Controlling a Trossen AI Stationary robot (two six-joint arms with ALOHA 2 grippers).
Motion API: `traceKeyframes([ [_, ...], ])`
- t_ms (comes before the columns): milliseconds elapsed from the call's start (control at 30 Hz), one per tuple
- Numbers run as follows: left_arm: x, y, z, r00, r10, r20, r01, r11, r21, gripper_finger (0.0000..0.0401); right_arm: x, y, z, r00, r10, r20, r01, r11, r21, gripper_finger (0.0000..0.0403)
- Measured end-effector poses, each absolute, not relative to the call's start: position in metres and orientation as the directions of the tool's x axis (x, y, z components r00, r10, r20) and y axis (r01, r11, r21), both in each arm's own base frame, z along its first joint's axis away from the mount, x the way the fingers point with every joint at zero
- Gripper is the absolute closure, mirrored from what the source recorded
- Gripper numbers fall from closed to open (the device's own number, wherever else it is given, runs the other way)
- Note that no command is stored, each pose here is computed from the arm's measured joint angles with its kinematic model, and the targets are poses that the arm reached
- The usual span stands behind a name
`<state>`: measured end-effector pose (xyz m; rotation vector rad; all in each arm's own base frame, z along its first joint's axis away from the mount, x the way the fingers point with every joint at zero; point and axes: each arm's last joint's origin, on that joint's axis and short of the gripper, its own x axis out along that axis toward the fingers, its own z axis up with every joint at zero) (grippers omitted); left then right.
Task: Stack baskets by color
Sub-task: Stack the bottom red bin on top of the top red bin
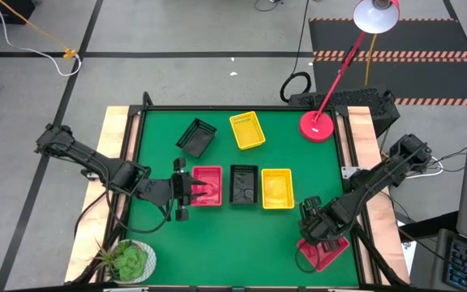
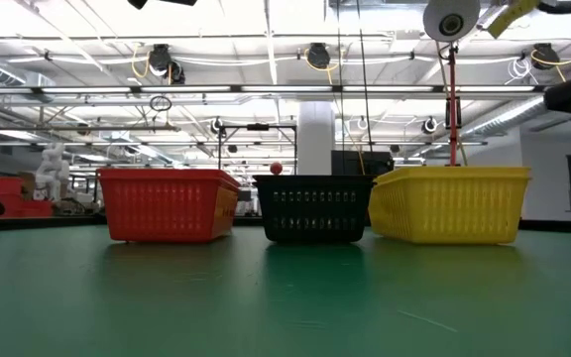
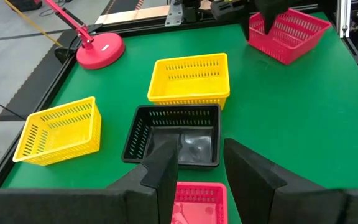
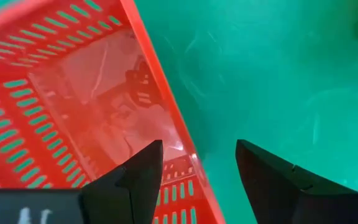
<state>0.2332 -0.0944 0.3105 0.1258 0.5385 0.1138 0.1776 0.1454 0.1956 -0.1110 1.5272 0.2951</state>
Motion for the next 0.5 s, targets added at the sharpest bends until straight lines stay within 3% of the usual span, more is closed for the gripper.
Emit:
traceKeyframes([
  [300,0.2332,-0.0944,0.3106,0.853,0.141,-0.503,-0.075,0.986,0.149,0.0270,0.1758,0.1438,0.1907,0.011,0.112,-0.994,-0.294,0.950,0.104,0.0212],
  [500,0.2332,-0.0943,0.3106,0.853,0.141,-0.503,-0.075,0.986,0.149,0.0270,0.1757,0.1439,0.1907,0.011,0.112,-0.994,-0.299,0.949,0.104,0.0258],
])
